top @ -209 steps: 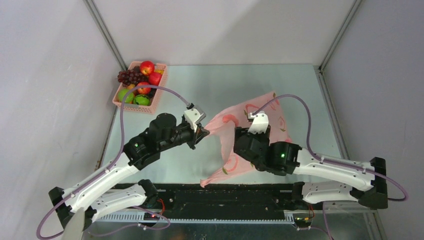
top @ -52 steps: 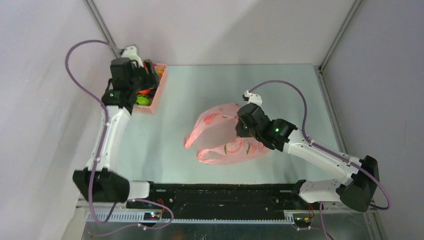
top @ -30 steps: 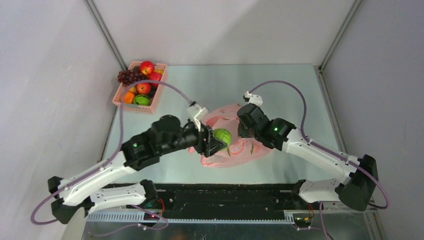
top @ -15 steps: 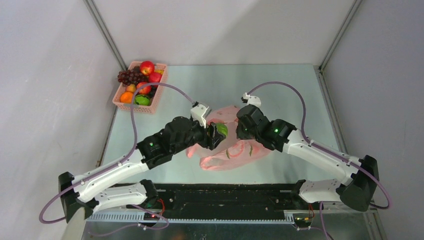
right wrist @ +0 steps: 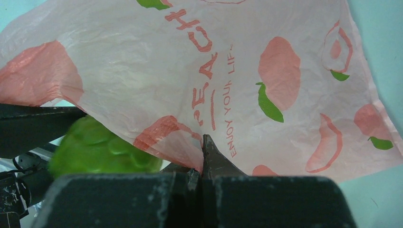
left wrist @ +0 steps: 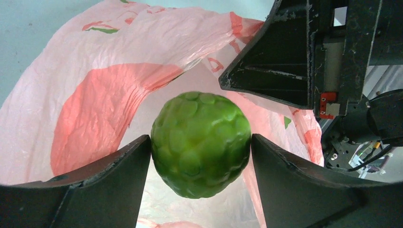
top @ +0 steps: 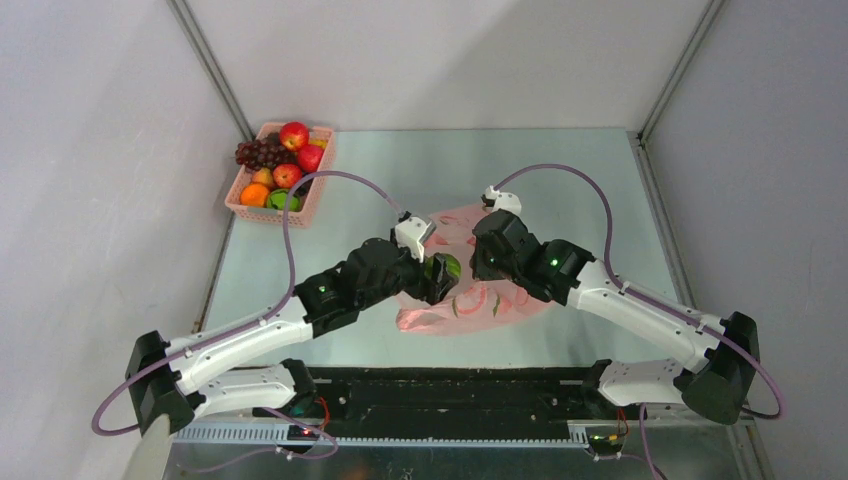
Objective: Place the fake fruits into the plastic bag and tie a complex knot
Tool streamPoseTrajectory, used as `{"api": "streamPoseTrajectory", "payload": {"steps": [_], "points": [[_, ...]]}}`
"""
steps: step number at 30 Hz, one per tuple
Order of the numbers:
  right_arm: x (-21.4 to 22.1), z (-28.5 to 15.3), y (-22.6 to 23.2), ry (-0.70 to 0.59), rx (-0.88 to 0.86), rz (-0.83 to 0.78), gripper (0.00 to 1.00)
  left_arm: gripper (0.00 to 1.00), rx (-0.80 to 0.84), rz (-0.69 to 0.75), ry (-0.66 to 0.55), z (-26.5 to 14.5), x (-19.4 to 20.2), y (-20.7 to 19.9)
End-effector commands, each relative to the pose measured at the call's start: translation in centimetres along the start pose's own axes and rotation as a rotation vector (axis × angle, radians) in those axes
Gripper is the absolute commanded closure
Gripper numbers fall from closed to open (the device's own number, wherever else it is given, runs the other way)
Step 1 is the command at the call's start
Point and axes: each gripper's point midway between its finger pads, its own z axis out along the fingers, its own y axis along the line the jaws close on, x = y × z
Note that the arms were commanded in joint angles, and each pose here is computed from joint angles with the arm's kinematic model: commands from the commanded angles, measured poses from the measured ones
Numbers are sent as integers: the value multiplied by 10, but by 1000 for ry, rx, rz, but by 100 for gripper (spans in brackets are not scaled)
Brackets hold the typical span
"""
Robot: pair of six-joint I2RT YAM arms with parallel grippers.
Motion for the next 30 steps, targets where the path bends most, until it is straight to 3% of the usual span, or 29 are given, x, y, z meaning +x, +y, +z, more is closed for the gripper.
{"api": "streamPoseTrajectory", "payload": {"steps": [1, 5, 18, 30], "points": [[-13, -9, 10, -36, -40, 24, 100, 14, 34, 1, -49, 2, -12, -7], [-14, -9, 10, -37, -42, 29, 100, 6, 33, 10, -42, 2, -12, -6], [-14, -8, 7, -39, -29, 32, 100, 4, 190, 92, -19, -17, -16, -28], [-19, -12, 2, -61, -13, 28, 100, 3, 407, 151, -64, -86, -67, -53]]}}
